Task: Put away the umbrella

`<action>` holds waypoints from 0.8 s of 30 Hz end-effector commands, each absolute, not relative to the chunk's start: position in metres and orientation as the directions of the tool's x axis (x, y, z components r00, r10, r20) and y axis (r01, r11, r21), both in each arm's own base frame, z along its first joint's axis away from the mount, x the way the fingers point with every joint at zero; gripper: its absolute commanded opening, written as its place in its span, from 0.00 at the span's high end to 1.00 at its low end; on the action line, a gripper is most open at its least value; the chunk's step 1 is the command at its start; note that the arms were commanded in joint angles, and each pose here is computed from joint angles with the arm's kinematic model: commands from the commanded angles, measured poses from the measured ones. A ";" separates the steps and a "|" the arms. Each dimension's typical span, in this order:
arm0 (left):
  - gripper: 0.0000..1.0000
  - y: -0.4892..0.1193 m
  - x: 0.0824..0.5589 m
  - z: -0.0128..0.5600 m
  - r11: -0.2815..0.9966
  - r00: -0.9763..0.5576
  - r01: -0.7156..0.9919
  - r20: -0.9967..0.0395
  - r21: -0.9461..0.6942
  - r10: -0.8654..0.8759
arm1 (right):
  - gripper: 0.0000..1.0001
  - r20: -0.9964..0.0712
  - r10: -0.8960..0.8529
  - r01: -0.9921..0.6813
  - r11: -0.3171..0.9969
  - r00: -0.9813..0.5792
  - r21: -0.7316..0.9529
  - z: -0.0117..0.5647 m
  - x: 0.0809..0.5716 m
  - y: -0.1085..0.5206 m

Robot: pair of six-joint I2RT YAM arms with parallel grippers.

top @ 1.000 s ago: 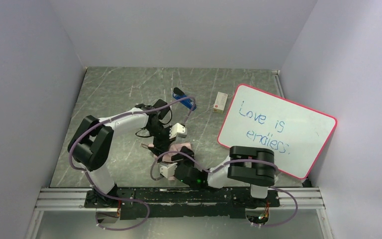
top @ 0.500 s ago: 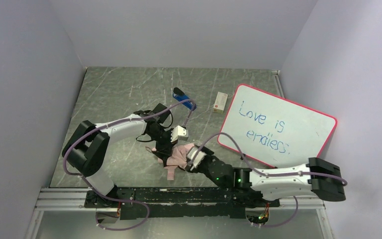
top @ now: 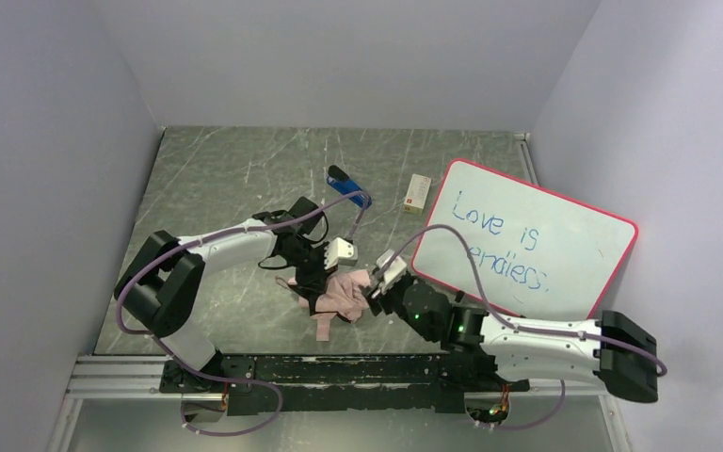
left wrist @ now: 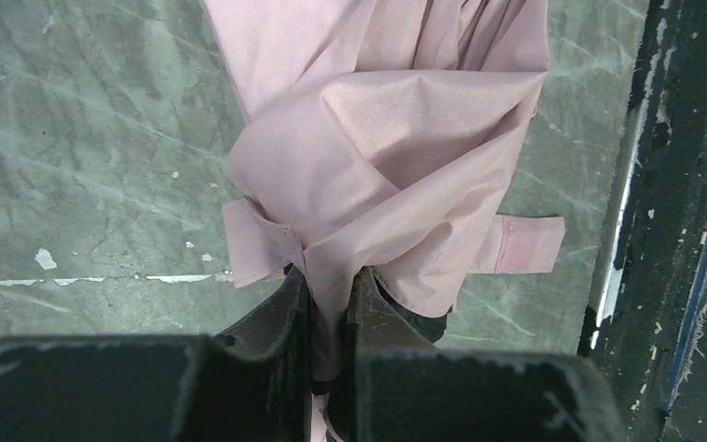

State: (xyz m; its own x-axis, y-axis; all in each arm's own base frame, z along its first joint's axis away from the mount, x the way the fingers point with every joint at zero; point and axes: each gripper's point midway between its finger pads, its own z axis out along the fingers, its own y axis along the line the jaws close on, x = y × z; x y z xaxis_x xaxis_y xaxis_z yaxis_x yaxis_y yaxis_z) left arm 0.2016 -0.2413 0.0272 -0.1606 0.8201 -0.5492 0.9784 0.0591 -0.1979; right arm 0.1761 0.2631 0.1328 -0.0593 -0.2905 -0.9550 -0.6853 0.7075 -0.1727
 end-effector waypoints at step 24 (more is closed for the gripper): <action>0.95 -0.147 0.234 -0.014 0.100 -0.080 0.990 -0.190 0.097 0.979 | 0.34 -0.892 -0.230 -0.687 0.718 -0.390 0.115 0.151 0.231 0.241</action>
